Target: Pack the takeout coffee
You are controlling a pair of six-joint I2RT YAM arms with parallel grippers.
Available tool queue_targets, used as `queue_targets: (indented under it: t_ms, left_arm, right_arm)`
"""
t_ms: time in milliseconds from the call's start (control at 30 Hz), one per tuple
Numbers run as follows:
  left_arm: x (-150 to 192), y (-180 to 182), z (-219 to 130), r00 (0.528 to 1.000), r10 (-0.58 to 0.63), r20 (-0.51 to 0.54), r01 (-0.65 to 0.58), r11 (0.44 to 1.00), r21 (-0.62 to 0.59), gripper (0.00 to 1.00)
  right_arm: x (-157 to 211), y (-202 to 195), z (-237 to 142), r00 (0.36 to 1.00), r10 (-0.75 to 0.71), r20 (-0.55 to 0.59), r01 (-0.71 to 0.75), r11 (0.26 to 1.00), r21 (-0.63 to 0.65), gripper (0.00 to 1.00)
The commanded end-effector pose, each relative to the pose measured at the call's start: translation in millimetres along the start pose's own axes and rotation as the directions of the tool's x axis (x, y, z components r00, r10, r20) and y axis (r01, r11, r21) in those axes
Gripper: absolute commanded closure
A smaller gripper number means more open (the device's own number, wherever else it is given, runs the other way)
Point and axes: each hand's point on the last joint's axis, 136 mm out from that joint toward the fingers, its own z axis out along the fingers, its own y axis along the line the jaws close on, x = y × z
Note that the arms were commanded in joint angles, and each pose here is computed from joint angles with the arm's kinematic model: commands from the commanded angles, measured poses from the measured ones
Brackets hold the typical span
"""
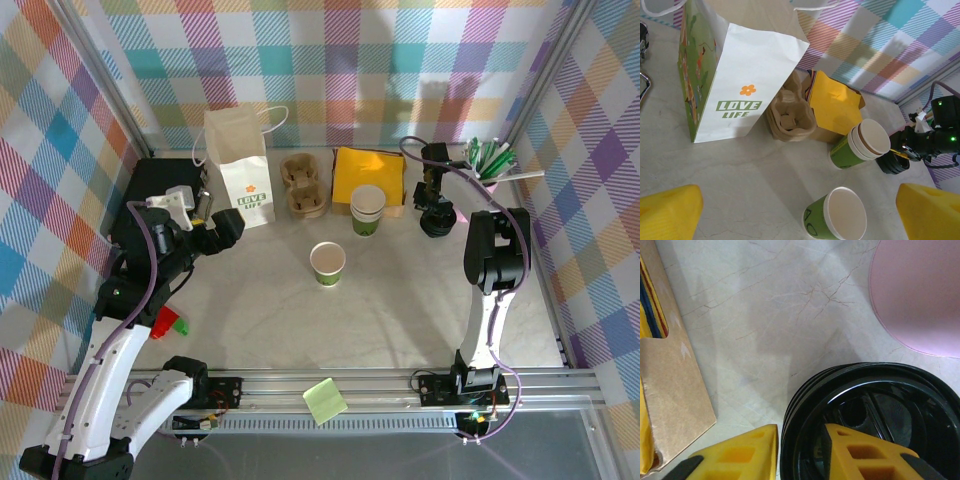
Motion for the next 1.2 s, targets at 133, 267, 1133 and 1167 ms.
queue_targets:
  t_ms: [133,267,1133,1167]
  left_arm:
    - [-3,-7,-1,1.0,0.014,0.004,-0.014,1.0,0.023,0.01]
    - [-4,-7,0,1.0,0.013,0.005,-0.014,1.0,0.024,0.01]
    - [10,-65,19,0.998,0.047,-0.046,-0.035,0.973,0.229,0.03]
    - [14,-73,22,0.996,0.063,-0.055,-0.048,0.968,0.248,0.03]
  right_arm:
    - [-7,3,0,1.0,0.008,-0.002,-0.008,1.0,-0.015,0.79]
    - [-8,3,-2,1.0,0.007,0.003,-0.007,1.0,-0.017,0.84]
    - [19,52,-169,0.989,0.132,0.064,-0.081,0.858,-0.507,0.93]
    - [24,60,-180,0.989,0.136,0.052,-0.085,0.828,-0.554,0.93]
